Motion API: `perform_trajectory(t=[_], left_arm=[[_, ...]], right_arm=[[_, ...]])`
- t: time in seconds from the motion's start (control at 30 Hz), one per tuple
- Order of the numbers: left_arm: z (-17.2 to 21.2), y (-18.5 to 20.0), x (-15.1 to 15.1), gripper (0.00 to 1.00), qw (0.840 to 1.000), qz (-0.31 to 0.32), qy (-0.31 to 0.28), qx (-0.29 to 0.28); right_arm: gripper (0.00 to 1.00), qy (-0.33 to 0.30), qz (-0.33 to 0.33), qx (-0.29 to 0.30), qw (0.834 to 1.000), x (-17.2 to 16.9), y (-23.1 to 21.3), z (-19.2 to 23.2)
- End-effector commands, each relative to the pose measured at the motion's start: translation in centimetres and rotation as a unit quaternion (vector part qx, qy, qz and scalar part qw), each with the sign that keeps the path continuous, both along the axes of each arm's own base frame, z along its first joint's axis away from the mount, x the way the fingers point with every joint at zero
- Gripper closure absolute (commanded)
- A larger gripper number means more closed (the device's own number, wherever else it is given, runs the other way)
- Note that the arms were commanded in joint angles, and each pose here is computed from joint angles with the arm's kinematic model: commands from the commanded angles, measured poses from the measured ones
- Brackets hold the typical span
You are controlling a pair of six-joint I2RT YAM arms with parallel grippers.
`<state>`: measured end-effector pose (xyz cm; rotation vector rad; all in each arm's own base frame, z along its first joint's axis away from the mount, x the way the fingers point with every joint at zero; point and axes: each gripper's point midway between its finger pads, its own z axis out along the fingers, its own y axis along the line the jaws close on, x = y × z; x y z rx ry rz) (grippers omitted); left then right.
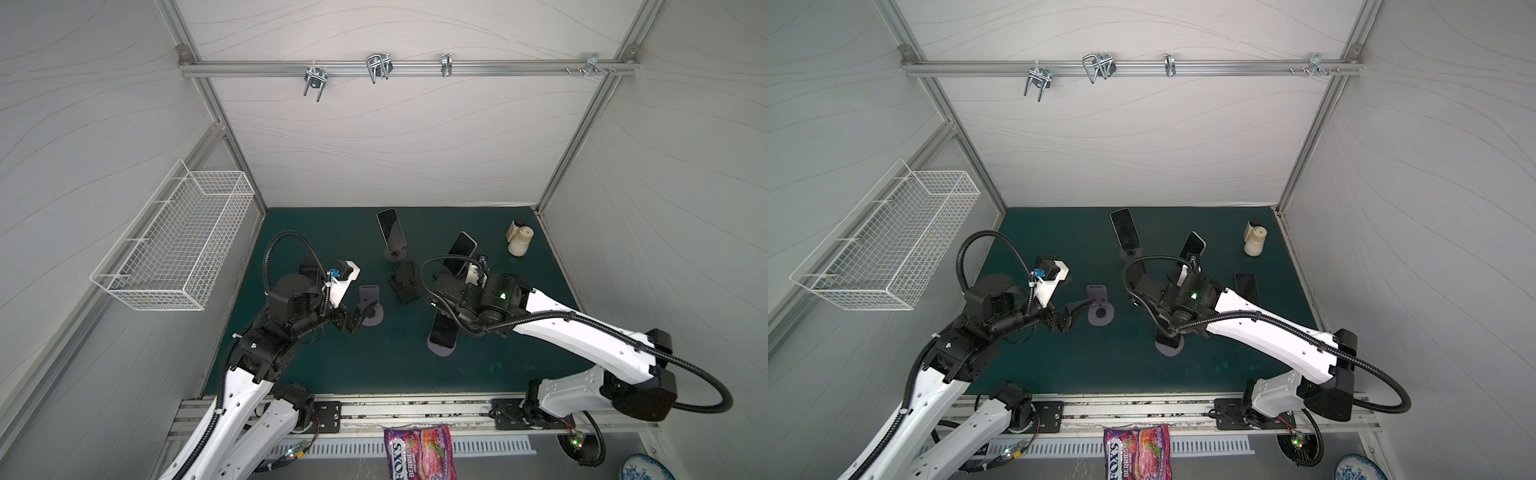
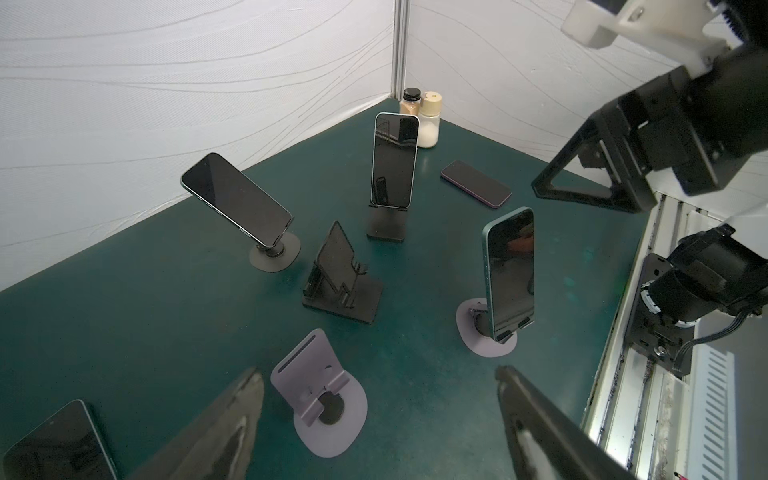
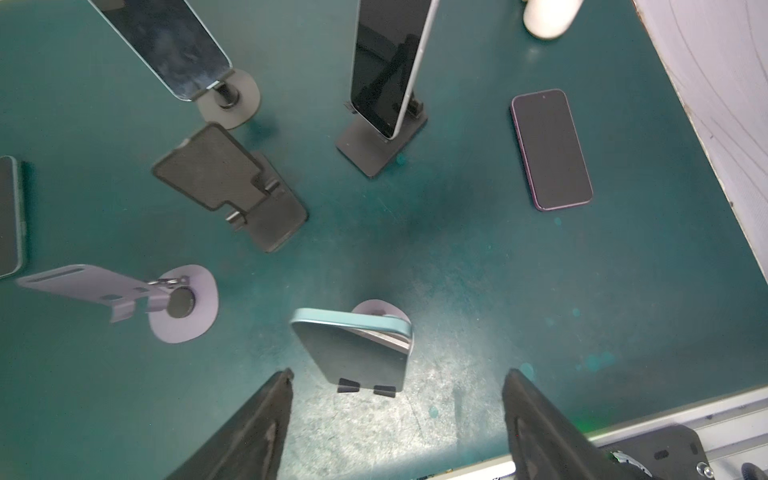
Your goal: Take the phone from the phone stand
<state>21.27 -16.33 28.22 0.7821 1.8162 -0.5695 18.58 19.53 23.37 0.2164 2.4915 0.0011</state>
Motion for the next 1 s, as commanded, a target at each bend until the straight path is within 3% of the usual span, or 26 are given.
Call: perform_trajectory(t=[0.0,0.23,0.4,0.7,0.97], left_arm=[[2.2,-0.3,0.0,0.11,1.0,-0.004,-0.024,-0.018],[1.7,-0.1,-0.4,0.11,1.0,-0.003,-0.014,-0.013],[0.8,-1.1,-1.9,0.11,0.998,-0.063,-0.025,0.003],[-0.7,-2.0,-5.4,0.09,0.987,-0.156,-0.032,0.02],[0.6,-2.2,-7.7,0.02,0.978,-0.197,-0.063,0.005]], right_arm=[[0.19,-0.014,-0.019,0.021,1.0,-0.1,0.3,-0.4],[0.15,-0.02,0.005,-0.019,1.0,0.4,1.3,-1.0],[0.12,-0.044,0.009,-0.037,0.998,0.6,1.4,-1.0],[0.07,-0.022,0.027,-0.039,0.999,-0.1,1.5,-2.2],[0.01,-0.007,0.022,-0.054,0.998,0.1,1.5,-2.6]])
